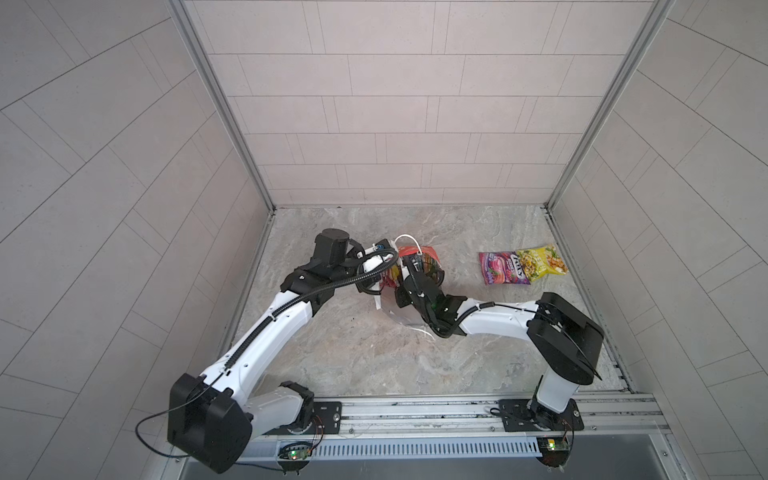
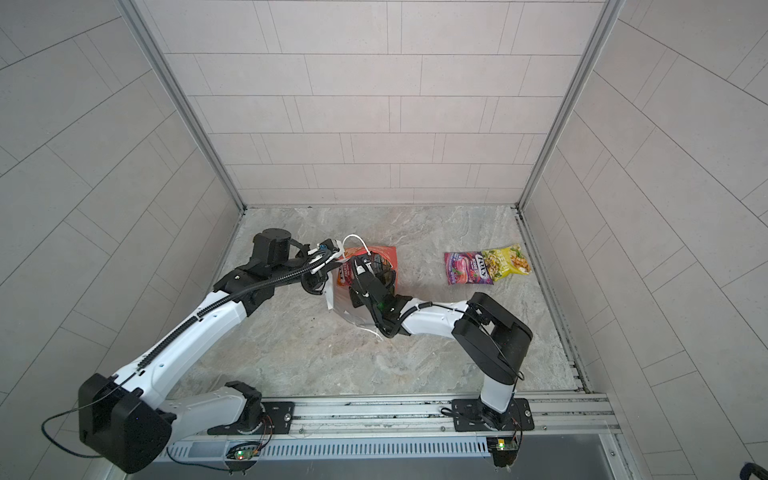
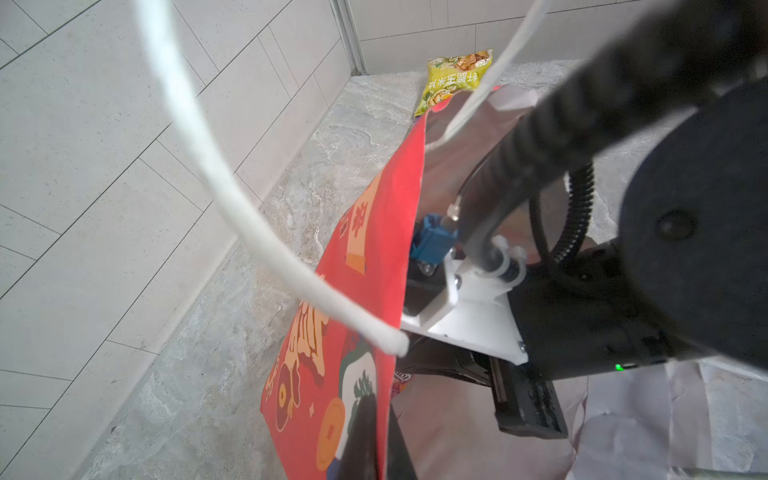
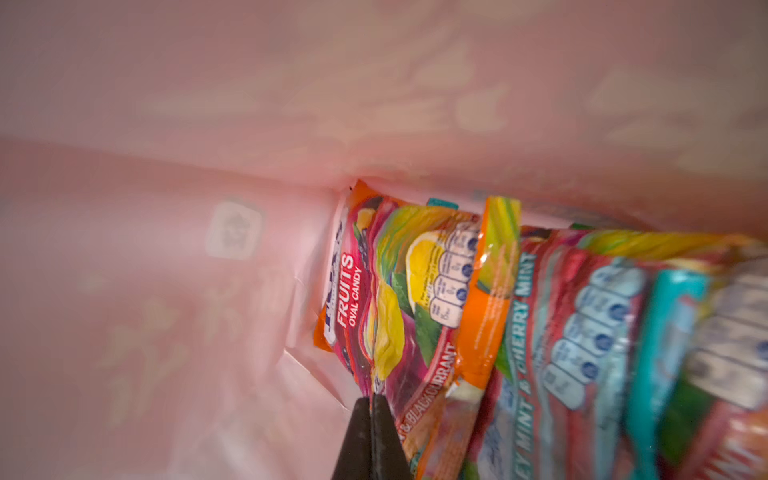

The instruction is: Take the snacks out of the paper bag

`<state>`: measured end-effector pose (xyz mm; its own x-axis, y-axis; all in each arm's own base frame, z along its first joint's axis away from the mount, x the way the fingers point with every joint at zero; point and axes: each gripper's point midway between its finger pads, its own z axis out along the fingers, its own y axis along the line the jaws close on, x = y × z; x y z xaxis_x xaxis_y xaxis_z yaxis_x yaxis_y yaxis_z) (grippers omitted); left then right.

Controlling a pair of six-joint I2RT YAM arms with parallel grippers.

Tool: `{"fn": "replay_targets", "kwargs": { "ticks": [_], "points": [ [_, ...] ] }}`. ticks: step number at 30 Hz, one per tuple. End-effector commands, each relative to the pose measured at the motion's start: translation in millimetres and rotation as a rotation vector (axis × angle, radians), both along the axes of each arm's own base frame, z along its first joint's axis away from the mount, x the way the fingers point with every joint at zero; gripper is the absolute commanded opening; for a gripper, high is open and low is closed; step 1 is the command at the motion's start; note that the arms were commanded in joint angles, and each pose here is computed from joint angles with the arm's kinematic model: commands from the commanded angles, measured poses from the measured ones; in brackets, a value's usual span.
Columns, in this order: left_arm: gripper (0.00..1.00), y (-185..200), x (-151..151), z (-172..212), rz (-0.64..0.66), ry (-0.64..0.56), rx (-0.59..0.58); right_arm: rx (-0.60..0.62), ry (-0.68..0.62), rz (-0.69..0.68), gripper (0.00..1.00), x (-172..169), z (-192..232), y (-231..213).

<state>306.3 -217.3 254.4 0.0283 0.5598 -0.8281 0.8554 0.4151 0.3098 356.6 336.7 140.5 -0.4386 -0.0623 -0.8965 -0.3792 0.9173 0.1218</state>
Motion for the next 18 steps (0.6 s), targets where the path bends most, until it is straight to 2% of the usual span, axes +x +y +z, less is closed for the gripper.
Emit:
{"fn": "replay_targets", "kwargs": {
  "ticks": [1,5,6,7,8,9,16,18],
  "points": [
    [0.00,-9.0,-1.4,18.6,-0.048,-0.075,-0.033,0.009,-0.033,0.033,0.00,-8.1,20.4,0.4],
    [0.00,-9.8,-0.4,17.9,-0.050,-0.071,-0.034,0.004,-0.039,0.016,0.00,-9.6,22.5,-5.0],
    [0.00,-10.3,-0.4,17.2,-0.052,-0.069,-0.034,0.000,-0.036,0.010,0.09,-8.7,20.9,-5.5],
    [0.00,-10.5,-0.3,17.6,-0.052,-0.068,-0.036,-0.002,-0.033,0.012,0.24,-8.0,19.7,-3.9],
    [0.00,-10.3,0.1,17.2,-0.051,-0.067,-0.035,-0.006,-0.029,0.012,0.34,-7.1,18.2,-2.7],
    [0.00,-10.3,0.0,17.1,-0.050,-0.066,-0.036,-0.009,-0.023,0.007,0.38,-5.8,16.0,-2.0],
    [0.00,-10.5,-1.2,18.8,-0.053,-0.068,-0.040,-0.029,0.006,-0.038,0.54,7.9,-3.5,1.3],
    [0.00,-10.9,-1.6,19.2,-0.055,-0.067,-0.042,-0.038,0.011,-0.042,0.55,11.7,-9.8,4.9]
  ]
}}
